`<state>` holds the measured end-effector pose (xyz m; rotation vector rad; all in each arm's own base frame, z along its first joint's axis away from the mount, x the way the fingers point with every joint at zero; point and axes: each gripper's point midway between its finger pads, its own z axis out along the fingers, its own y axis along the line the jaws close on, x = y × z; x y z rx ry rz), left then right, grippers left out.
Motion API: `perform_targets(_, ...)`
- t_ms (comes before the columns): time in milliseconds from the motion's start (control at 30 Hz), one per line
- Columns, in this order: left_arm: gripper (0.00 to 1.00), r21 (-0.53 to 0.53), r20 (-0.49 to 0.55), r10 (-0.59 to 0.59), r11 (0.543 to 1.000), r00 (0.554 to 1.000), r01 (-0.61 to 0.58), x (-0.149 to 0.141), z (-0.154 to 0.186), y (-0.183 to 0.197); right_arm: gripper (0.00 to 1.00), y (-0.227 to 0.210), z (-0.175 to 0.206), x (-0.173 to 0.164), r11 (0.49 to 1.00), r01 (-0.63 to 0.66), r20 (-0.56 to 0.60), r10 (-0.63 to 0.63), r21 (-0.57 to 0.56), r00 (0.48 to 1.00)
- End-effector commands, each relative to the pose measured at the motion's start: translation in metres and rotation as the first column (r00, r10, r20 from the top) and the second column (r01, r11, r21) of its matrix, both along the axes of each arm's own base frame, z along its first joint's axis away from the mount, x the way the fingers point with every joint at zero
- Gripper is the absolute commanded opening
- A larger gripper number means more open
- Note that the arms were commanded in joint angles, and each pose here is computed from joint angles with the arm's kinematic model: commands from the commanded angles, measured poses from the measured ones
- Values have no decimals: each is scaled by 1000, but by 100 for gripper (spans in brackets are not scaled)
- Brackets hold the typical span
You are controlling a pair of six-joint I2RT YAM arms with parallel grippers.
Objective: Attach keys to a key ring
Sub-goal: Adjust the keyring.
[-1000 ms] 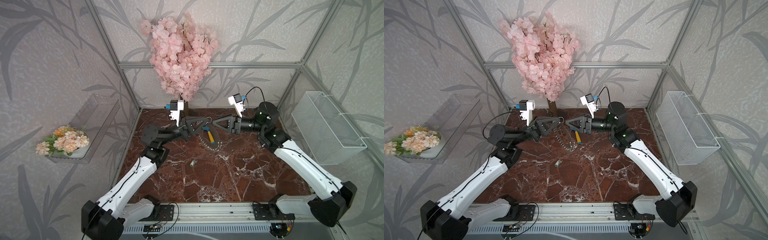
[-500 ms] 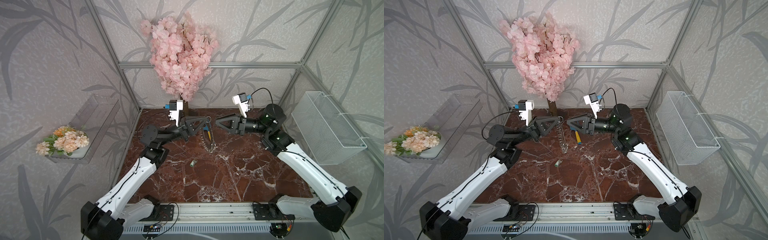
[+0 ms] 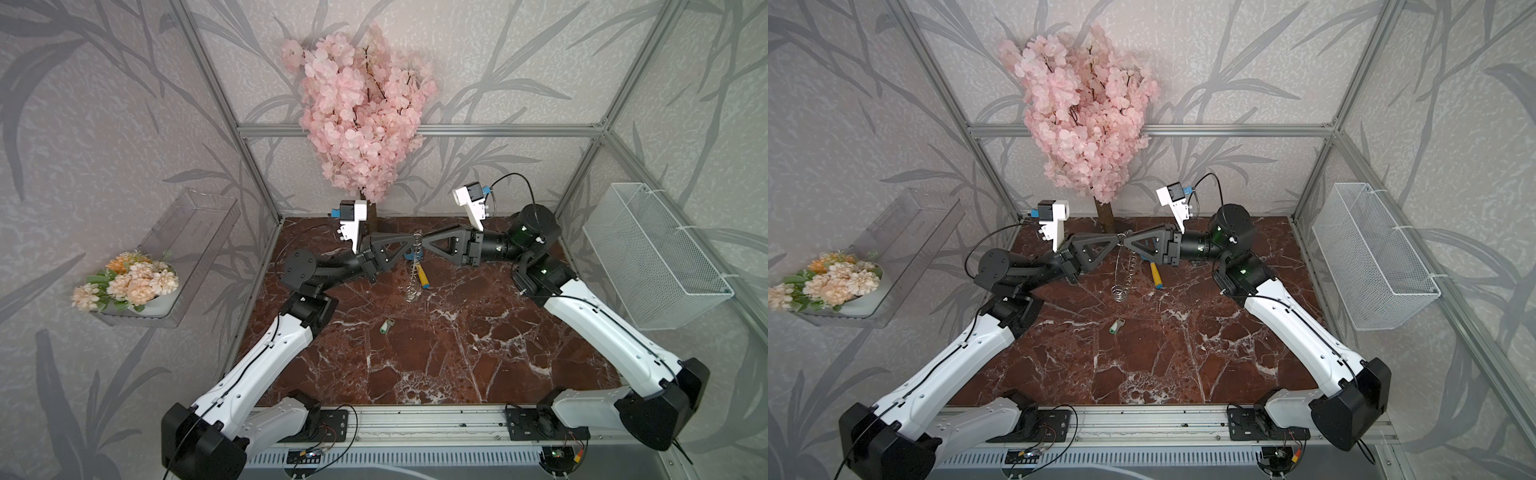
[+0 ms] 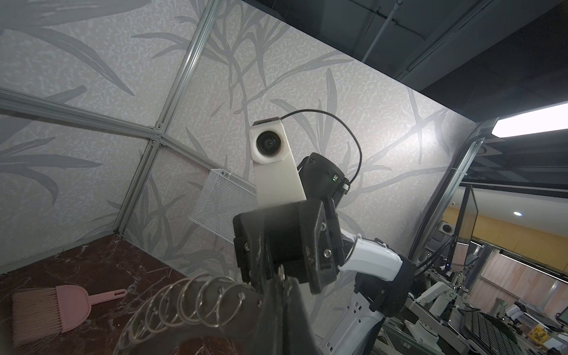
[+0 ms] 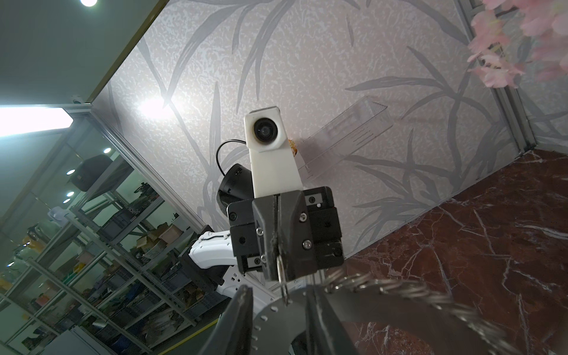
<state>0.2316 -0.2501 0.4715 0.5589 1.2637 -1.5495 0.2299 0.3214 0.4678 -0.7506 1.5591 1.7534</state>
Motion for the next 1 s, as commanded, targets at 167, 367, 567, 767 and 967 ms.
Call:
perform_targets(167, 0, -27, 72, -4, 1000, 997, 6, -14, 16, 5, 22, 2, 18, -8, 999, -28, 65, 26, 31, 998)
perform_targets(367, 0, -27, 71, -6, 1000, 997, 8, -15, 16, 5, 9, 2, 18, -8, 1000, -23, 67, 22, 17, 998)
perform_targets(567, 0, -6, 53, 3, 1000, 999, -2, -11, 13, 4, 0, 2, 12, -8, 999, -5, 88, 9, -48, 996)
perform_targets(767, 20, 6, 53, 6, 1000, 999, -7, -10, 15, 3, 0, 0, 7, -10, 993, 6, 104, 7, -122, 995)
perform_targets(967, 21, 17, 60, -10, 1000, 998, 9, -11, 17, 1, 0, -1, 6, -13, 985, 2, 115, 18, -170, 993)
